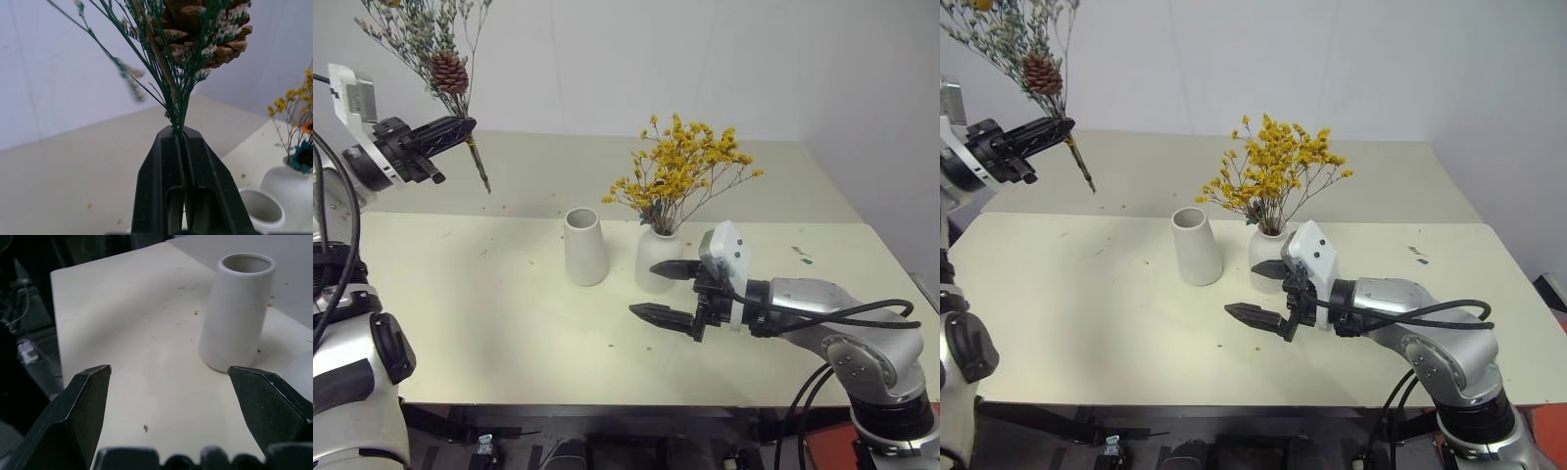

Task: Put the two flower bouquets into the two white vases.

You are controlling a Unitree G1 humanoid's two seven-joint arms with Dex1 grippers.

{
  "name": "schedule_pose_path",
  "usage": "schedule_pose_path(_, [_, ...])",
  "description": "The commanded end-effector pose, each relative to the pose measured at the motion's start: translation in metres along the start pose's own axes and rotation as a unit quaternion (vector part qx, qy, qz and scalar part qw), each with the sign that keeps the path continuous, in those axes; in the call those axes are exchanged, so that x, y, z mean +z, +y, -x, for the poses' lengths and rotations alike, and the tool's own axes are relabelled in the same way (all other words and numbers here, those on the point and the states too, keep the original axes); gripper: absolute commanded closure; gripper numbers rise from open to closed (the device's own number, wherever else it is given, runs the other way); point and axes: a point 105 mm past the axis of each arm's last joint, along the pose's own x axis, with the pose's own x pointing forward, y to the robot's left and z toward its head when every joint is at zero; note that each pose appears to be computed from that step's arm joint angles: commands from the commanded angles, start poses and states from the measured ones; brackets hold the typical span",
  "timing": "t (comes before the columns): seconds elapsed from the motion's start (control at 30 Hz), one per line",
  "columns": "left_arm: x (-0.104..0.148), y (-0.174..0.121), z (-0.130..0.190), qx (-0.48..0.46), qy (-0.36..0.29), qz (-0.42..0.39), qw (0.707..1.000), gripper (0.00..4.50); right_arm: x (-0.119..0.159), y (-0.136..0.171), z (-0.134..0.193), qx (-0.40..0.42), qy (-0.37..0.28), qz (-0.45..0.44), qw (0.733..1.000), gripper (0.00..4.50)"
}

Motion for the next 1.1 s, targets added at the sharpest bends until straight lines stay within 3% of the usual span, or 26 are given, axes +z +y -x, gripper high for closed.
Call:
schedule_pose_path(0.03, [0.016,-0.007,-0.011,-0.026,-0.040,-0.022,0.999,4.49,0.009,0.000,0.001,-0.032,-0.027,0.022,0.999,0.00])
schedule_pose_path(0.33, [0.026,-0.018,-0.031,-0.079,-0.113,0.037,0.990,4.49,0.006,-0.004,-0.001,-0.075,-0.032,0.019,0.997,0.00])
schedule_pose_path(1.1, [-0.010,-0.061,-0.084,-0.202,-0.066,0.098,0.972,4.49,0.002,-0.008,-0.004,-0.111,-0.049,0.016,0.993,0.00])
